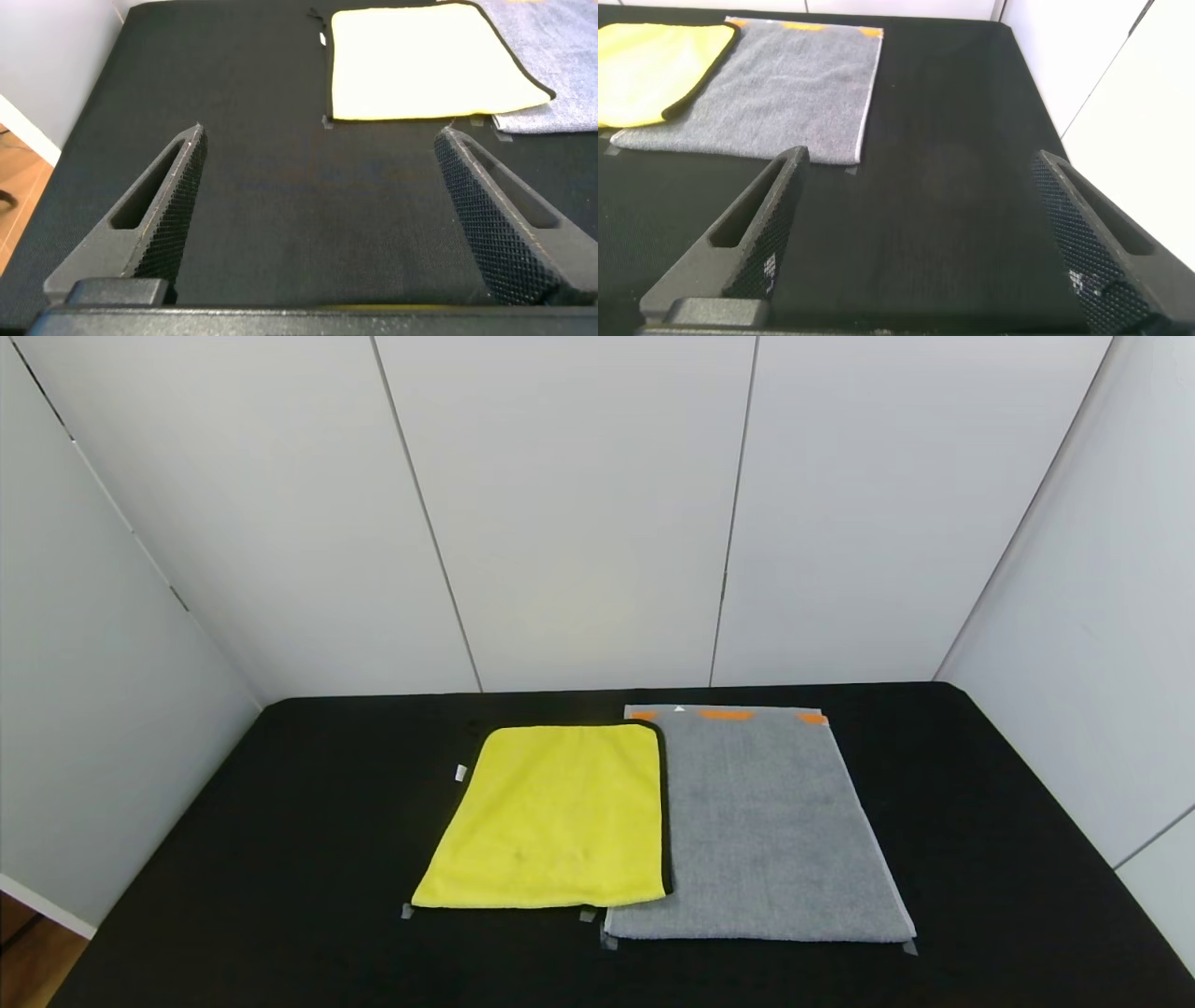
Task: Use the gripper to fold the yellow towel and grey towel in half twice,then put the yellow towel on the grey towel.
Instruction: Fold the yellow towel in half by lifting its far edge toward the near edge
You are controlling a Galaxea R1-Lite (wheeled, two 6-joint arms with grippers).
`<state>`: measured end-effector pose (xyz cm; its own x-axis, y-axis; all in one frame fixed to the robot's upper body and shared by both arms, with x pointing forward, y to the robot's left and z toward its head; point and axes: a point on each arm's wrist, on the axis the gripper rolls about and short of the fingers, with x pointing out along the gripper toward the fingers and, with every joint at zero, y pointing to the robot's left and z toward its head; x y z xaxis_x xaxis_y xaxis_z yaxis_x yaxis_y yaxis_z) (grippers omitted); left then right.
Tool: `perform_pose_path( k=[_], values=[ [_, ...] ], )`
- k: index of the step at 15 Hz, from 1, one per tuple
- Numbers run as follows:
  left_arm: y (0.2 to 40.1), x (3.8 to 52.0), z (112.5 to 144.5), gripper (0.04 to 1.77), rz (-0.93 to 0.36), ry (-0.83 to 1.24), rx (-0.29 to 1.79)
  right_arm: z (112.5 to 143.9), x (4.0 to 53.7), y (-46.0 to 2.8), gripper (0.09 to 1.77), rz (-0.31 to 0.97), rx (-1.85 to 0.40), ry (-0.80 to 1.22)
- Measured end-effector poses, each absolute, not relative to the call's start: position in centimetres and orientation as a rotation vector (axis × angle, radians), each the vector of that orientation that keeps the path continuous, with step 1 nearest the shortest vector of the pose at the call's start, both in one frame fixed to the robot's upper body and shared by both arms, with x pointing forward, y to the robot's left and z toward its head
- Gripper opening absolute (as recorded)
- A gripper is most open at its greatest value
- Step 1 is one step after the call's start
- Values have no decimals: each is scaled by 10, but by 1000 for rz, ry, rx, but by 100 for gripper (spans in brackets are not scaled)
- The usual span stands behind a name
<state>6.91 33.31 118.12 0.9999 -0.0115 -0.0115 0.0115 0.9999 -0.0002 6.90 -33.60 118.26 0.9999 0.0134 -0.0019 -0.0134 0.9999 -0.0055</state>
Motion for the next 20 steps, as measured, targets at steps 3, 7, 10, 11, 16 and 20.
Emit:
perform_pose_path(
  k=[3,7,10,11,16,20],
  values=[
    [333,69,1181,172,-11,11,0,1183,69,-336,171,13,-6,2],
    [333,69,1181,172,-11,11,0,1183,69,-336,171,13,-6,2],
    [333,69,1181,172,-11,11,0,1183,69,-336,171,13,-6,2],
    [333,69,1181,172,-11,11,0,1183,69,-336,171,13,-6,2],
    [333,69,1181,172,-10,16,2,1183,69,-336,171,13,-6,4],
    [333,69,1182,172,-14,13,3,1184,69,-336,171,14,-5,4]
  ],
)
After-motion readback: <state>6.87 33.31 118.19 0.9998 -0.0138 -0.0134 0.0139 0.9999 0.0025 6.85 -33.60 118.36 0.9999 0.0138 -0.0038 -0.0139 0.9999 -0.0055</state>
